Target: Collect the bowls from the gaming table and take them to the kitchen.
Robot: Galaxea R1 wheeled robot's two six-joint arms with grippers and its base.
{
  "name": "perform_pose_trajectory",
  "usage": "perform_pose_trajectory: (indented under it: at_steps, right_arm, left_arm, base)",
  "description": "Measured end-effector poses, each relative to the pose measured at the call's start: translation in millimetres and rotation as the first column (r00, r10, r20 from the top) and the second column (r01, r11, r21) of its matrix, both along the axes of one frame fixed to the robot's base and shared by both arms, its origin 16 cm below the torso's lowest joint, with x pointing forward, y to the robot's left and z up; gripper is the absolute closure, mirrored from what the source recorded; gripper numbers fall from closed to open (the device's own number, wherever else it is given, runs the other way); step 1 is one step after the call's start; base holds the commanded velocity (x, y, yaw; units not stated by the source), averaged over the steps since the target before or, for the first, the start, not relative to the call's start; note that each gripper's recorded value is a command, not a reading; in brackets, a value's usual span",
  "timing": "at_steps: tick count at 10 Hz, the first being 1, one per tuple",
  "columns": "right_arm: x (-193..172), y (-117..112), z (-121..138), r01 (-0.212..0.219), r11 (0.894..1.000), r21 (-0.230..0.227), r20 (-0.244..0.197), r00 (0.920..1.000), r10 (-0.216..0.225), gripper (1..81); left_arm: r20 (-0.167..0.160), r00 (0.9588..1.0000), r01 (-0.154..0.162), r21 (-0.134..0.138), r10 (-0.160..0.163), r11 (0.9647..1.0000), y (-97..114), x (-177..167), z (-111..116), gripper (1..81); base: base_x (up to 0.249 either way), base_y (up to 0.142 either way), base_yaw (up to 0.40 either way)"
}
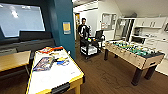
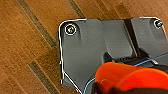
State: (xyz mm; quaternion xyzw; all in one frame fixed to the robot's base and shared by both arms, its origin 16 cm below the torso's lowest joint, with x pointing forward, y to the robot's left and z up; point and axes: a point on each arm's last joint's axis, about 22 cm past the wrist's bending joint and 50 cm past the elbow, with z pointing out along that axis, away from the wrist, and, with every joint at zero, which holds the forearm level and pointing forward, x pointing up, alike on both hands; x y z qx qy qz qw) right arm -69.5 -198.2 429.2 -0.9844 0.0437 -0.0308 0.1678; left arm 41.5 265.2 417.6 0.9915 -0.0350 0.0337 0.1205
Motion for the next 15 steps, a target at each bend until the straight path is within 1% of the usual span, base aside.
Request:
perform_pose_trajectory:
  at_steps: [3,4,5,6,7,8,9,10,11,12,15]
  right_arm:
    - [0.3,1.2,0.0,0.0,1.0,0.001,0.001,1.0,0.0,81.1]
    - [-0.3,1.2,0.0,0.0,1.0,0.001,0.001,1.0,0.0,81.1]
    - [0.8,1.5,0.0,0.001,1.0,0.001,0.003,1.0,-0.001,81.1]
    - [-0.2,1.6,0.1,0.001,1.0,0.001,0.002,1.0,-0.001,81.1]
    - [-0.7,1.0,0.1,0.001,1.0,0.0,0.003,1.0,-0.001,81.1]
    - [-1.1,0.5,0.0,0.001,1.0,-0.001,0.002,1.0,-0.001,81.1]
    - [-1.2,-0.8,-0.4,0.001,1.0,-0.004,0.002,1.0,-0.001,81.1]
    - [-1.2,-1.2,-0.4,0.001,1.0,-0.005,0.002,1.0,-0.001,81.1]
    - [-1.3,-1.3,-0.5,0.001,1.0,-0.005,0.002,1.0,-0.001,81.1]
    - [-1.2,-1.3,-0.5,0.0,1.0,-0.005,0.002,1.0,0.0,81.1]
    - [-1.2,-1.1,-0.5,0.001,1.0,-0.005,0.002,1.0,-0.001,81.1]
  left_arm:
    - [-0.006,1.0,-0.001,-0.004,0.001,1.0,-3.1,-4.7,-0.1,81.1]
    - [-0.006,1.0,-0.005,-0.013,0.005,0.9999,-5.4,-6.6,0.2,81.1]
    - [0.003,0.9999,-0.01,-0.038,0.01,0.9992,-11.9,-6.9,1.7,81.1]
    - [0.019,0.9996,-0.019,-0.076,0.021,0.9969,-22.3,-3.5,4.3,81.1]
    - [0.028,0.9993,-0.024,-0.106,0.027,0.9941,-31.5,-1.7,6.5,81.1]
    - [0.027,0.9991,-0.029,-0.132,0.033,0.9908,-37.0,-3.8,8.9,81.1]
    - [0.024,0.999,-0.034,-0.147,0.038,0.9885,-37.4,-4.5,10.9,81.1]
    - [0.015,0.9988,-0.044,-0.151,0.047,0.9875,-32.0,-8.7,12.2,81.1]
    - [0.012,0.9988,-0.046,-0.145,0.048,0.9884,-25.2,-10.5,12.4,81.1]
    - [0.009,0.9988,-0.047,-0.141,0.049,0.9889,-22.9,-12.5,12.2,81.1]
    - [0.01,0.9987,-0.048,-0.148,0.05,0.9878,-27.8,-12.3,12.4,81.1]
  base:
    - [0.0,0.0,-0.394]
    - [0.0,0.0,-0.394]
    - [0.0,0.0,-0.394]
    - [0.0,0.0,-0.394]
    - [0.0,0.0,-0.394]
    - [0.0,0.0,-0.394]
    - [0.0,0.0,-0.394]
    - [0.0,0.0,-0.394]
    - [0.0,0.0,-0.394]
    - [0.0,0.0,-0.394]
    - [0.0,0.0,-0.394]
